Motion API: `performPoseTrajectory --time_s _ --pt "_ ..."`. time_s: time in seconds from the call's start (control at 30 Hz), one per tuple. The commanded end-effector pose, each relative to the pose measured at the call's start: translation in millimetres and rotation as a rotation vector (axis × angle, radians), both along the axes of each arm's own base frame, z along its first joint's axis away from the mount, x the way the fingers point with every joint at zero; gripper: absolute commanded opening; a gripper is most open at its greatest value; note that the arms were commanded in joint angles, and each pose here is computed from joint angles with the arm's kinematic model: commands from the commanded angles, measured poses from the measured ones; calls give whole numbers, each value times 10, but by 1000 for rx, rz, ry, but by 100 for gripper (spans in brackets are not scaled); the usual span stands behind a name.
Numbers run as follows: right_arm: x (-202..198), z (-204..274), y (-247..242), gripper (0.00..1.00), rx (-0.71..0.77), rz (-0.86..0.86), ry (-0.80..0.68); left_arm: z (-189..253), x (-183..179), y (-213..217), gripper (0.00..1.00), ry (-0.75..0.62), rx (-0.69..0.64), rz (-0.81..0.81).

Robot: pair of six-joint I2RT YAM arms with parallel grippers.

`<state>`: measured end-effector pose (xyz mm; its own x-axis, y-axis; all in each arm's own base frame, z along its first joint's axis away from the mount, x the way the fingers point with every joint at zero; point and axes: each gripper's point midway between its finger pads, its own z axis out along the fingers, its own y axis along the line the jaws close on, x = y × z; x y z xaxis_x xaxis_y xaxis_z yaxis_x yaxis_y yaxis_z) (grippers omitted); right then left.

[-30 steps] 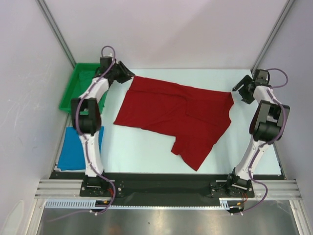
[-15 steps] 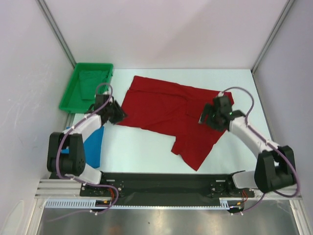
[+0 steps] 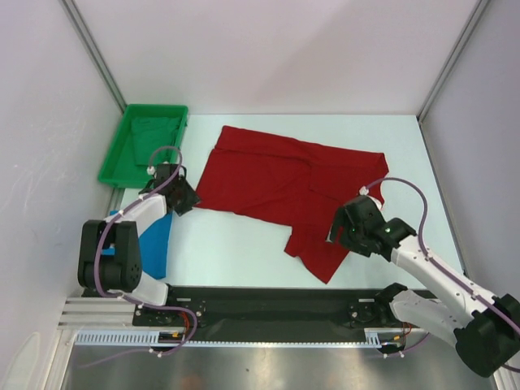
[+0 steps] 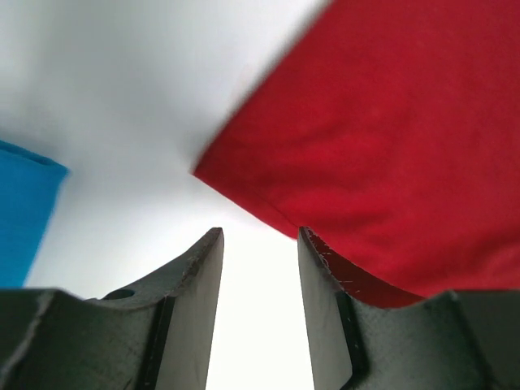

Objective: Fold and stack the t-shirts
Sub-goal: Fold the tshirt

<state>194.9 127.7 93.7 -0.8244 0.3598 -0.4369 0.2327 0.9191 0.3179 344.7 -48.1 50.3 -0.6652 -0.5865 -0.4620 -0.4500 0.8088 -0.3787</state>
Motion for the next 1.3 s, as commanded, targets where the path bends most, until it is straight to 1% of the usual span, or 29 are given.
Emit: performPoseTrajectory --time_s 0.0,0.07,0.1,0.17,0.27,0.43,0.5,0.6,0.73,0.8,0.83,0.9,0.93,1.03,1.1,1.13,1.17,1.27 --pt "-121 -118 -204 84 -38 -75 38 -4 188 225 47 -14 -11 138" --pt "-137 -144 -266 84 -29 -95 49 -53 216 223 46 -13 -29 150" --pt "-145 -160 -282 84 -25 -99 55 -53 257 313 47 -18 -34 176" --pt "-187 -213 -288 85 -5 -95 82 -158 269 316 47 7 -50 188" --pt "-162 -218 -319 85 11 -110 79 -234 339 227 47 20 -96 166" --pt "-130 -189 -315 85 27 -122 78 -236 384 258 47 9 -92 192" --pt "-141 -202 -309 85 37 -138 91 -259 373 255 46 24 -93 193" --pt "-171 -252 -349 85 35 -204 121 -311 306 234 42 45 -103 195" --pt "-214 -348 -365 83 36 -254 160 -352 228 216 30 58 -111 191" --pt "-243 -395 -317 79 62 -255 181 -358 220 223 26 57 -103 186" --pt "-250 -404 -299 78 75 -270 188 -356 220 239 21 55 -94 182" --pt "-278 -458 -296 76 83 -285 197 -330 239 235 18 44 -93 178" --pt "-293 -477 -292 75 85 -287 201 -307 251 231 15 37 -95 174" --pt "-347 -592 -339 72 63 -319 218 -260 268 216 11 20 -98 165" --pt "-333 -657 -313 66 58 -312 219 -241 280 218 9 8 -99 161" --pt "-361 -718 -295 61 44 -306 237 -229 287 208 8 1 -105 157" --pt "-327 -709 -284 58 51 -310 225 -223 293 197 7 -2 -110 153" --pt "-301 -733 -230 55 10 -286 223 -216 290 183 5 -3 -113 142"
